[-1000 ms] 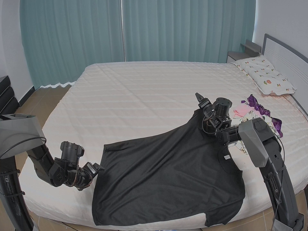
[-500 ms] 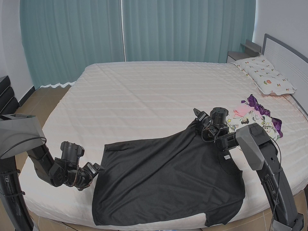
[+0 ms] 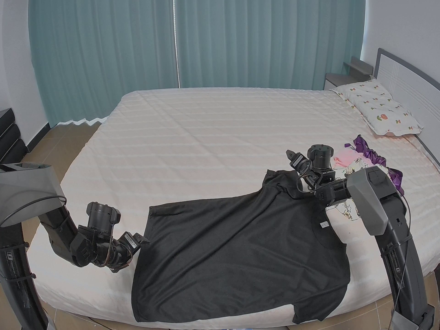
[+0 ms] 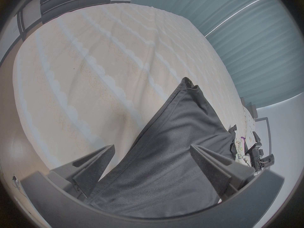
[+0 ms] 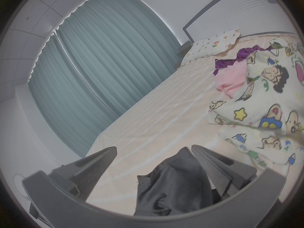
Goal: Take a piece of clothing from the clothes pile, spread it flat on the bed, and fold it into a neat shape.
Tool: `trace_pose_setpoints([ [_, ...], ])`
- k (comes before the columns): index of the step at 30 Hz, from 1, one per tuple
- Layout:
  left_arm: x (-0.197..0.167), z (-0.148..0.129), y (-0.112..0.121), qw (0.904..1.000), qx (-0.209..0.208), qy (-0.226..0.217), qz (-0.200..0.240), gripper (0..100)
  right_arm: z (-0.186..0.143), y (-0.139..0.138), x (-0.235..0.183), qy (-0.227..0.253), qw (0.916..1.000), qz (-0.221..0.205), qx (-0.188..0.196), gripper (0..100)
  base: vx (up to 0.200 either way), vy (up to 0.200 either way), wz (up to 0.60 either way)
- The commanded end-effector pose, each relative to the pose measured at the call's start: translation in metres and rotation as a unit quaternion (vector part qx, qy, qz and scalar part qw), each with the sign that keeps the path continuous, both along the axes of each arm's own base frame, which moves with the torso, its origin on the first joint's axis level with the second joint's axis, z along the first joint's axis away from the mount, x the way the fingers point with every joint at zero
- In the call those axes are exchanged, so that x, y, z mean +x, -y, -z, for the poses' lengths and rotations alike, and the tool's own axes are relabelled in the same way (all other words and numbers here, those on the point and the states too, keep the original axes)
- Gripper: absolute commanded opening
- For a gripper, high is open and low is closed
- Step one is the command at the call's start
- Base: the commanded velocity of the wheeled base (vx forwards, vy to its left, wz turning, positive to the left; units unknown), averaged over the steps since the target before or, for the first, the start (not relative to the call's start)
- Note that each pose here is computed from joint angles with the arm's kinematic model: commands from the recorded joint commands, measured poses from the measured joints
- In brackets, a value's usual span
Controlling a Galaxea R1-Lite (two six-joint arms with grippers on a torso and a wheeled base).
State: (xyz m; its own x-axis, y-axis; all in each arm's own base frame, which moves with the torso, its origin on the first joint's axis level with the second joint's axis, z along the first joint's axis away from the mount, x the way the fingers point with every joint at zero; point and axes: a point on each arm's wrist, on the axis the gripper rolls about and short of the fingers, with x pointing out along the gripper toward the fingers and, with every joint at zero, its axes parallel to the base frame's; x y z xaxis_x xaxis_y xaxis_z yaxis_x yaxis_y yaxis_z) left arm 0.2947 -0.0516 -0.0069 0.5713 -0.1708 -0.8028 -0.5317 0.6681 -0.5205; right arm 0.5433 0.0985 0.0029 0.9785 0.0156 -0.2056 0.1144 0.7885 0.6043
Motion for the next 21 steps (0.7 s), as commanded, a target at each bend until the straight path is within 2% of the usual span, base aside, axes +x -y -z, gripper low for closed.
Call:
trace_pose_setpoints([
  [1,0.0,0.0,0.0,1.0,0.0,0.0,0.0,100,-0.018,0.018,-0.018,-0.029,0.9995,-0.01,-0.005,100,0.0,0.0,0.0],
  [5,0.0,0.0,0.0,1.0,0.0,0.0,0.0,100,0.009,0.032,-0.028,-0.073,0.9955,-0.035,-0.05,100,0.0,0.0,0.0],
  [6,0.0,0.0,0.0,1.0,0.0,0.0,0.0,100,0.009,0.032,-0.028,-0.073,0.9955,-0.035,-0.05,100,0.0,0.0,0.0],
  [7,0.0,0.0,0.0,1.0,0.0,0.0,0.0,100,0.023,0.035,-0.028,-0.084,0.9935,-0.039,-0.067,100,0.0,0.0,0.0],
  [19,0.0,0.001,0.0,1.0,0.0,-0.001,0.0,100,0.059,0.027,-0.013,-0.085,0.9924,-0.046,-0.076,100,0.0,0.0,0.0],
  [20,0.0,0.001,0.0,1.0,0.0,-0.001,0.0,100,0.061,0.026,-0.013,-0.087,0.9921,-0.047,-0.077,0,0.0,0.0,0.0],
  [21,0.0,0.001,0.0,1.0,0.0,-0.001,0.001,100,0.066,0.025,-0.013,-0.093,0.9913,-0.049,-0.078,0,0.0,0.0,0.0],
])
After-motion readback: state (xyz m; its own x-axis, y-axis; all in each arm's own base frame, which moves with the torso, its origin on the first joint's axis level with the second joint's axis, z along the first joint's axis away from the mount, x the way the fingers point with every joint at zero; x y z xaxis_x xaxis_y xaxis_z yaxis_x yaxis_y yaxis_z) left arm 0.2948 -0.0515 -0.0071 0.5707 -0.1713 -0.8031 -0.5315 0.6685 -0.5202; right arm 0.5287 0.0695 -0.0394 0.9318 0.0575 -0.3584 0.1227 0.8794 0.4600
